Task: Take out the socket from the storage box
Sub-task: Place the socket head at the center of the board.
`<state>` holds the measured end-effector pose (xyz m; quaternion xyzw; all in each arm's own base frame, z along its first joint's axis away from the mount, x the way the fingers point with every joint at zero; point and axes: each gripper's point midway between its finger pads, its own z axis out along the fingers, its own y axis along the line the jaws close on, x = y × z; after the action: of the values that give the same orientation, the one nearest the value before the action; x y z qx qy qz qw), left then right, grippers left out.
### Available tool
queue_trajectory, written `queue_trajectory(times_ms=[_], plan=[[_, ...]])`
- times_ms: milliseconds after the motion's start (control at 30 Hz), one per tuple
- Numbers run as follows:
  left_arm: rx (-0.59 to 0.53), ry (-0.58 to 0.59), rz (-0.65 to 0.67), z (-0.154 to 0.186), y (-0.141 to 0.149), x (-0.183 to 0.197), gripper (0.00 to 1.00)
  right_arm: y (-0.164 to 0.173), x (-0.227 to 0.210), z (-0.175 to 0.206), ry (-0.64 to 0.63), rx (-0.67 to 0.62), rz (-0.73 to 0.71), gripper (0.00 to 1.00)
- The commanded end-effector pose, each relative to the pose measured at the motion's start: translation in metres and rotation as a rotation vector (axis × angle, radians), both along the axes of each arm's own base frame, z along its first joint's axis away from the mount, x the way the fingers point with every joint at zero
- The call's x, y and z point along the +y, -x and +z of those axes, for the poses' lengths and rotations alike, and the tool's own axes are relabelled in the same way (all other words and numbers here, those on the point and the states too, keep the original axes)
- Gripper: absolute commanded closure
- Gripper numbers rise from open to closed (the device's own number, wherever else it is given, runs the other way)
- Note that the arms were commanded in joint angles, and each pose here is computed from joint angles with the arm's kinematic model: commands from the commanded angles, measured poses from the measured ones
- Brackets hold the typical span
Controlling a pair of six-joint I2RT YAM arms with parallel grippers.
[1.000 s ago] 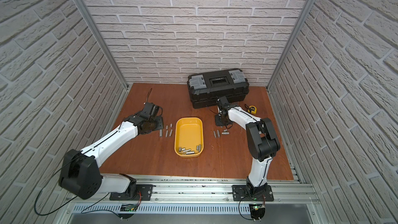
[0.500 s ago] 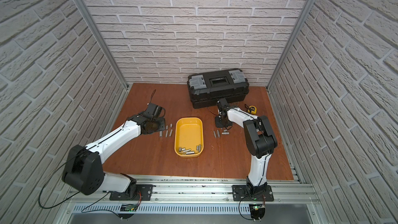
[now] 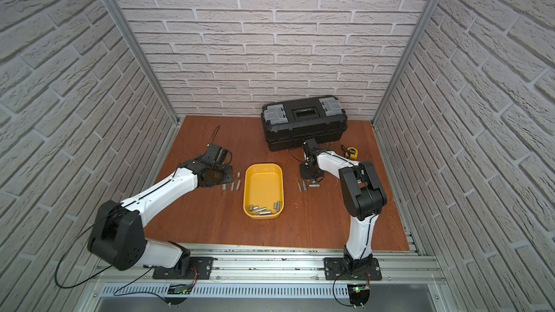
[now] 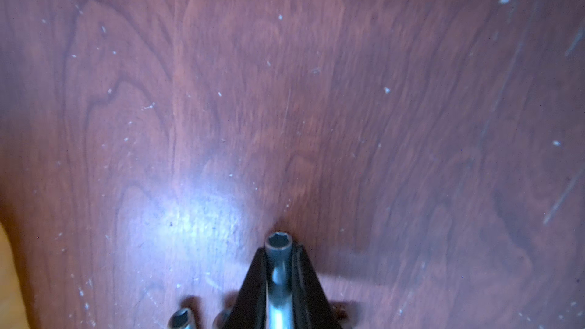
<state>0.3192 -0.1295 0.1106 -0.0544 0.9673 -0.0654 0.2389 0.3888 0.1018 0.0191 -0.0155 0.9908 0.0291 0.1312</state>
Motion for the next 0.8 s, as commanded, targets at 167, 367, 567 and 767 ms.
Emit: queue_trajectory(times_ms=[167,367,567,767], plan=[[-0.016,0.054,-0.064,0.007,0.002,-0.015,0.45,0.005,-0.002,0.001,-0.008,0.007,-0.007,0.73],[-0.03,0.126,-0.139,0.014,0.006,-0.031,0.45,0.006,-0.003,0.021,-0.009,-0.026,-0.005,0.63],[0.006,0.179,-0.185,0.011,0.014,-0.041,0.46,0.009,0.0,0.055,-0.041,-0.086,0.003,0.59],[0.073,0.207,-0.205,-0.004,0.027,-0.054,0.47,0.028,0.017,0.083,-0.105,-0.1,0.076,0.57]])
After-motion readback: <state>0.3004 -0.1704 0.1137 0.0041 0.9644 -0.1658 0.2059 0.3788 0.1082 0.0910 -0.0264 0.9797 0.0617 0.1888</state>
